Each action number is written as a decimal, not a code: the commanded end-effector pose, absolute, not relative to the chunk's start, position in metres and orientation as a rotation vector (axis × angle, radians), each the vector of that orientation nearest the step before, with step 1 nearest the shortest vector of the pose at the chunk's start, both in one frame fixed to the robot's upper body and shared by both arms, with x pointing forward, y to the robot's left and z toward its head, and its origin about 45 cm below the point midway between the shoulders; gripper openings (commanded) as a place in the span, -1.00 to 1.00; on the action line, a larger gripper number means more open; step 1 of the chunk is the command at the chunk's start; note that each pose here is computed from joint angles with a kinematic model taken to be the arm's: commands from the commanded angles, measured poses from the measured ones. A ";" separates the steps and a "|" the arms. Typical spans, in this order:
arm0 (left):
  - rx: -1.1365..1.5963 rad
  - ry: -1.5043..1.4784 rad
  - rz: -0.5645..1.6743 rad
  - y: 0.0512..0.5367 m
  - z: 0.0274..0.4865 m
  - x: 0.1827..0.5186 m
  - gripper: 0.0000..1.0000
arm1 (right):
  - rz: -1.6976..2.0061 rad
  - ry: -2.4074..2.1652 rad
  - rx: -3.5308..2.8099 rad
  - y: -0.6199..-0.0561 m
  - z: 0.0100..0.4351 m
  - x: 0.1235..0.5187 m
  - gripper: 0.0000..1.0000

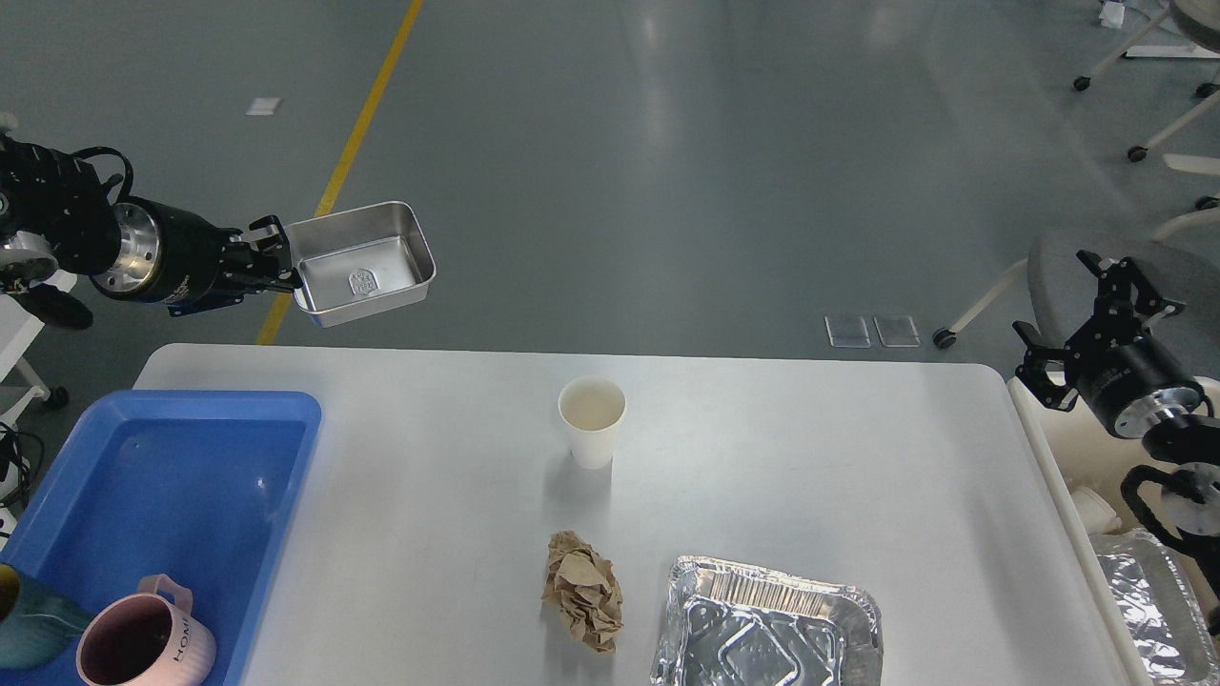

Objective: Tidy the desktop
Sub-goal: 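Lift the metal tray with the left gripper over the blue bin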

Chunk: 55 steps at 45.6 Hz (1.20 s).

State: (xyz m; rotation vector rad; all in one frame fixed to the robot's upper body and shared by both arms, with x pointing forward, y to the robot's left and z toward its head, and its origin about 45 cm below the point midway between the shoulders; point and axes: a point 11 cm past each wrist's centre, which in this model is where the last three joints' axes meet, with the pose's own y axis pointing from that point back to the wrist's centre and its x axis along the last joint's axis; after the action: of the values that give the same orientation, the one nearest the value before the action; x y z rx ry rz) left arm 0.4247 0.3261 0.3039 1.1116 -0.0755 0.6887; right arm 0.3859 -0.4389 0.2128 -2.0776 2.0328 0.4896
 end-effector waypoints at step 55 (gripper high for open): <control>1.382 0.258 0.963 0.483 0.222 0.355 -1.00 | 0.551 1.986 -2.087 -0.416 0.198 0.388 1.00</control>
State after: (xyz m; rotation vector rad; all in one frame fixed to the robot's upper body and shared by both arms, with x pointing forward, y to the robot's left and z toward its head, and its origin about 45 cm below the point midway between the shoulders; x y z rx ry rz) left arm 0.3598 0.4728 0.2336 1.3541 0.2363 0.9269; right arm 0.3878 -0.4190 0.1993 -2.0858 1.9935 0.5441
